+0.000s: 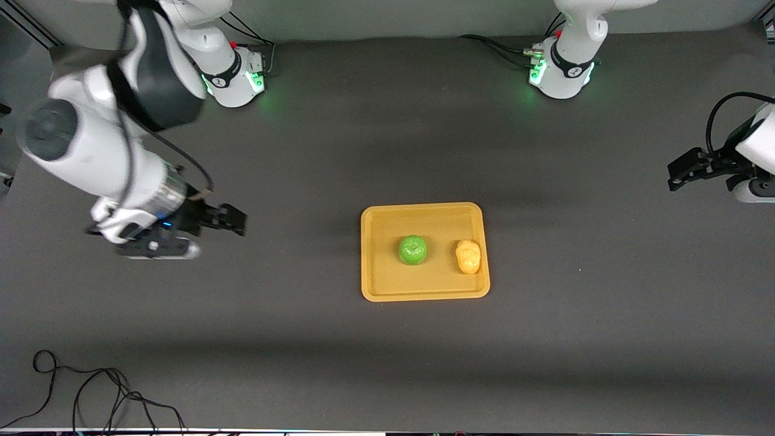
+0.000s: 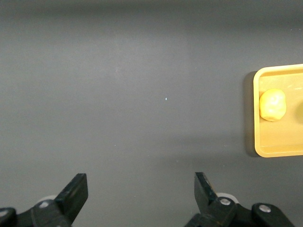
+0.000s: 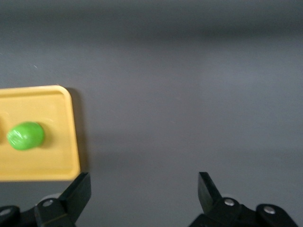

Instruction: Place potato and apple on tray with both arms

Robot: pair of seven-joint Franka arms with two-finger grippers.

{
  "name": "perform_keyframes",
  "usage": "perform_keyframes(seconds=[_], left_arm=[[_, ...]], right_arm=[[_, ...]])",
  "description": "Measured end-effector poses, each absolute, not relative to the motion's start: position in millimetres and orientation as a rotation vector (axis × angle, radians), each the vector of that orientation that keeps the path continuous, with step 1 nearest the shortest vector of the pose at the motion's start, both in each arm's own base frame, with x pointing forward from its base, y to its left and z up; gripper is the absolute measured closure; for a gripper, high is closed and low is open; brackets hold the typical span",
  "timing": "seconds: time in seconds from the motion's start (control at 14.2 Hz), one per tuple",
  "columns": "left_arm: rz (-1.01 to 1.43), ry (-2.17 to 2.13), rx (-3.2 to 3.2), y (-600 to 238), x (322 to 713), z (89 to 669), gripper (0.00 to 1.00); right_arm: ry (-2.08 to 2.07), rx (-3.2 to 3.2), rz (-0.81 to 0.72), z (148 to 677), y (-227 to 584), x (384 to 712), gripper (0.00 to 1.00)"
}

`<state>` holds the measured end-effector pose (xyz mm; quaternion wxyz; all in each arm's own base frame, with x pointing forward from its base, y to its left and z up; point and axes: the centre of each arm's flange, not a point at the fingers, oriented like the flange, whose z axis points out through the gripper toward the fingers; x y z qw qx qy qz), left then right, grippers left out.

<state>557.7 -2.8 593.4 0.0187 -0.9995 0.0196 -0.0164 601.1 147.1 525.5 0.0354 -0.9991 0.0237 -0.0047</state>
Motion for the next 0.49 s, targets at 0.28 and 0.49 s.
perform_keyframes(seconds=[0.28,0.49], left_arm=[[-0.044,0.060,-3.103,-2,557,593,0.00],[-0.031,0.058,-3.104,-2,556,592,0.00]], right_arm=[[0.143,-3.087,-0.007,582,60,576,0.00],[0.209,-3.112,-0.025,614,24,553,0.00]])
